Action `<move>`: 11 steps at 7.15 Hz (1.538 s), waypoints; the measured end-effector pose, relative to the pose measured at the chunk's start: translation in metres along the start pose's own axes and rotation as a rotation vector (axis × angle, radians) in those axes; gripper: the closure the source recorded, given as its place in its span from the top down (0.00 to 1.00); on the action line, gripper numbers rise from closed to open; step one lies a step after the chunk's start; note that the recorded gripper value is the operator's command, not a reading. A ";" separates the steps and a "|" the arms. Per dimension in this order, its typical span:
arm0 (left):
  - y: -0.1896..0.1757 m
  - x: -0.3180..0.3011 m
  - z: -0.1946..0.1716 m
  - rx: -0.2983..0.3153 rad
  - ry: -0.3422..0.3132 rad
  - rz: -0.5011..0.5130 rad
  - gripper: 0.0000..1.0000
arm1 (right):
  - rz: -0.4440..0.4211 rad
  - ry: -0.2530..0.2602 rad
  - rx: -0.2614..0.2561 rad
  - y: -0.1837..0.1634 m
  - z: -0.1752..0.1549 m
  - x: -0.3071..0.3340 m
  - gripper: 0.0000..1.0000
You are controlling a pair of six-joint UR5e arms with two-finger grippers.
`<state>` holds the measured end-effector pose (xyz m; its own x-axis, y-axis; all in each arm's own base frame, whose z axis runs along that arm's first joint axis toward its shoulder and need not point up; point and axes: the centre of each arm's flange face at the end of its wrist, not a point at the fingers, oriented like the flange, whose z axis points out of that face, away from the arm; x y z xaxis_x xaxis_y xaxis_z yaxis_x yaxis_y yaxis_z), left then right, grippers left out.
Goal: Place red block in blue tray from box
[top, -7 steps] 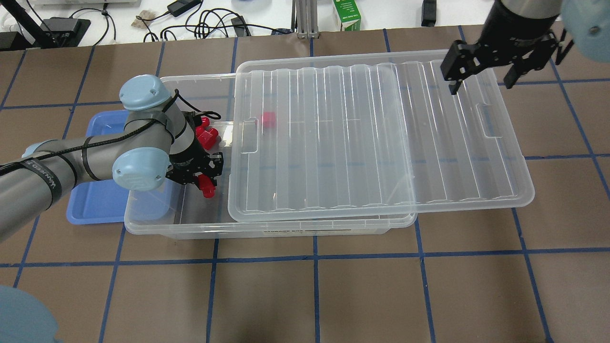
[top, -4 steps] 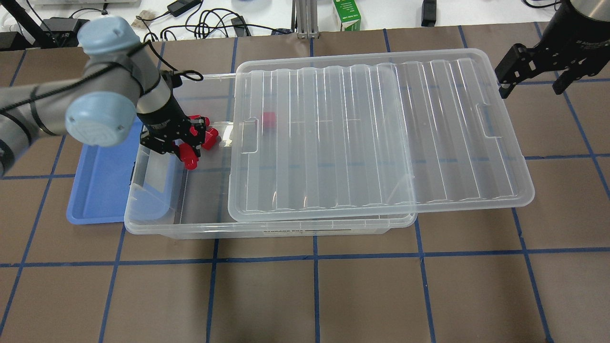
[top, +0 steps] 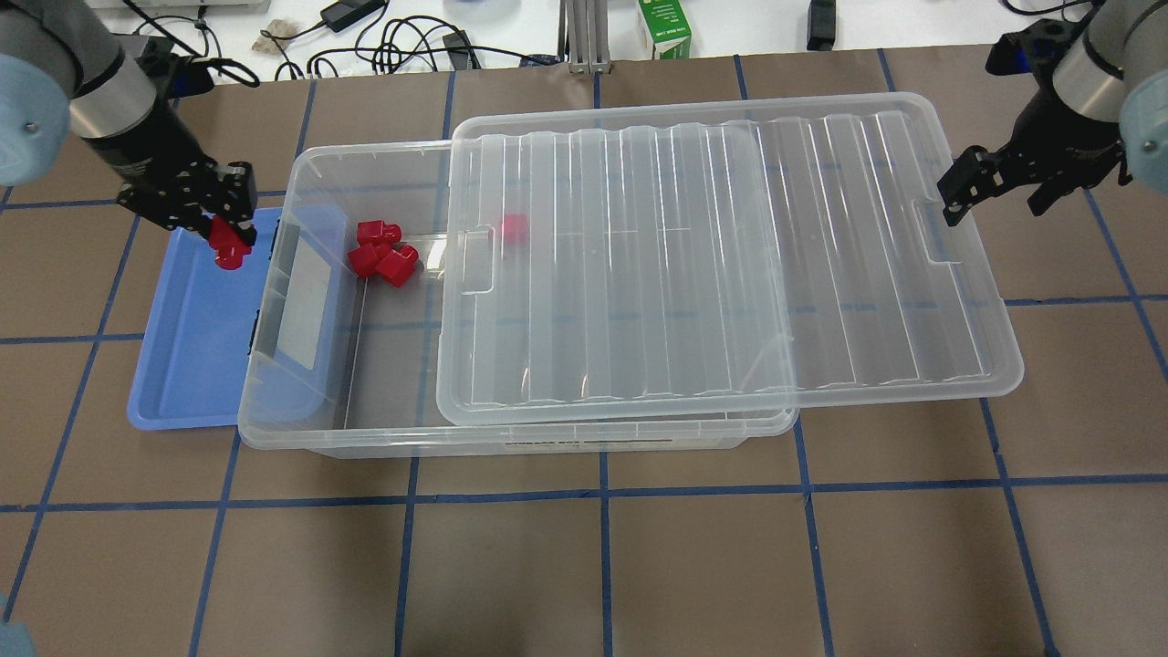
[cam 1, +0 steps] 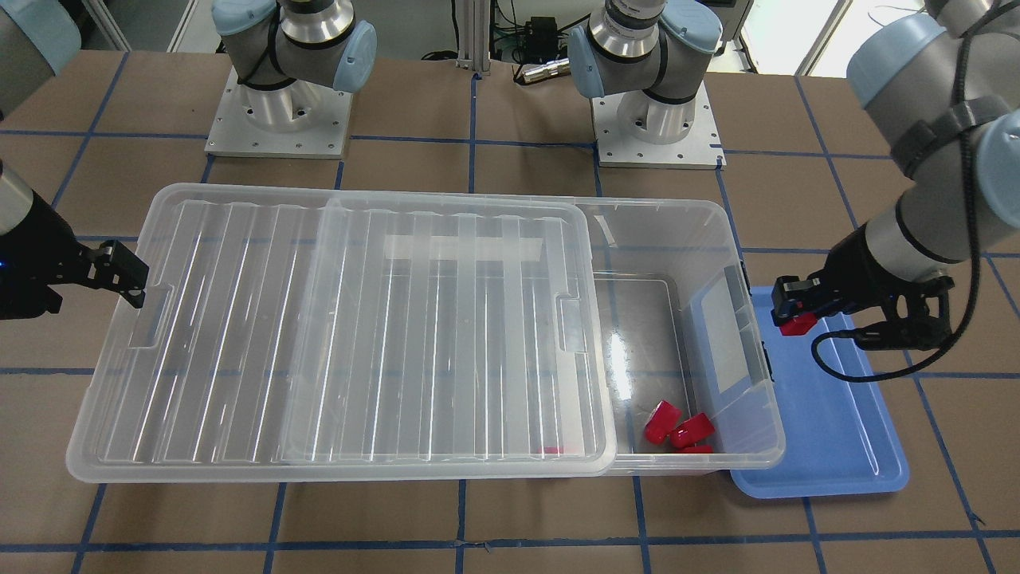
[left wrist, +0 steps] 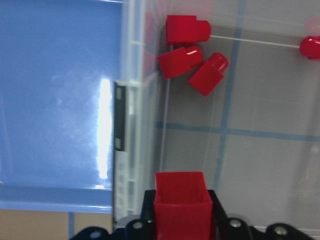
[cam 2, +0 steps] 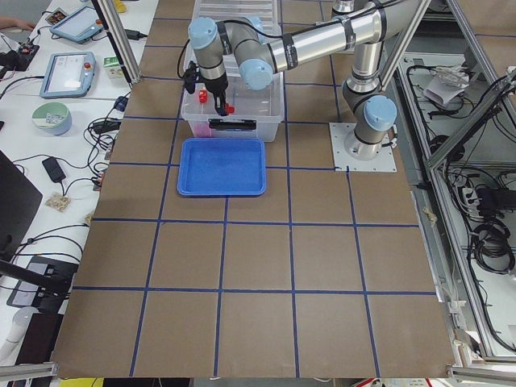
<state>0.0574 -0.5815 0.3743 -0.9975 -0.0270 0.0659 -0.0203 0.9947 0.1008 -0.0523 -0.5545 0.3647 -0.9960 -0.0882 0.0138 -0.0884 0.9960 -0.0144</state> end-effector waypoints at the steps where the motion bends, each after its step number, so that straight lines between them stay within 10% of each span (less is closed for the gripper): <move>1: -0.003 -0.038 0.018 -0.009 0.013 0.055 0.01 | 0.001 0.003 0.010 0.000 0.009 0.005 1.00; 5: -0.002 -0.101 0.128 -0.027 0.036 0.092 0.02 | -0.028 -0.017 0.015 0.007 -0.021 0.021 1.00; 6: -0.005 -0.103 0.147 -0.037 0.042 0.089 0.25 | -0.053 -0.023 0.008 0.010 -0.015 0.043 1.00; 7: -0.009 -0.106 0.166 -0.048 0.048 0.085 0.88 | -0.058 -0.036 -0.005 0.013 -0.004 0.058 1.00; 11: -0.020 -0.100 0.129 -0.049 0.034 0.057 1.00 | -0.046 -0.095 -0.035 0.018 0.038 0.050 1.00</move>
<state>0.1488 -0.5856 0.2378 -0.9940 0.0253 0.1061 0.0406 0.9888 0.1439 -0.1040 -0.5411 0.3268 -0.9878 -0.1330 -0.0811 -0.1349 0.9907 0.0189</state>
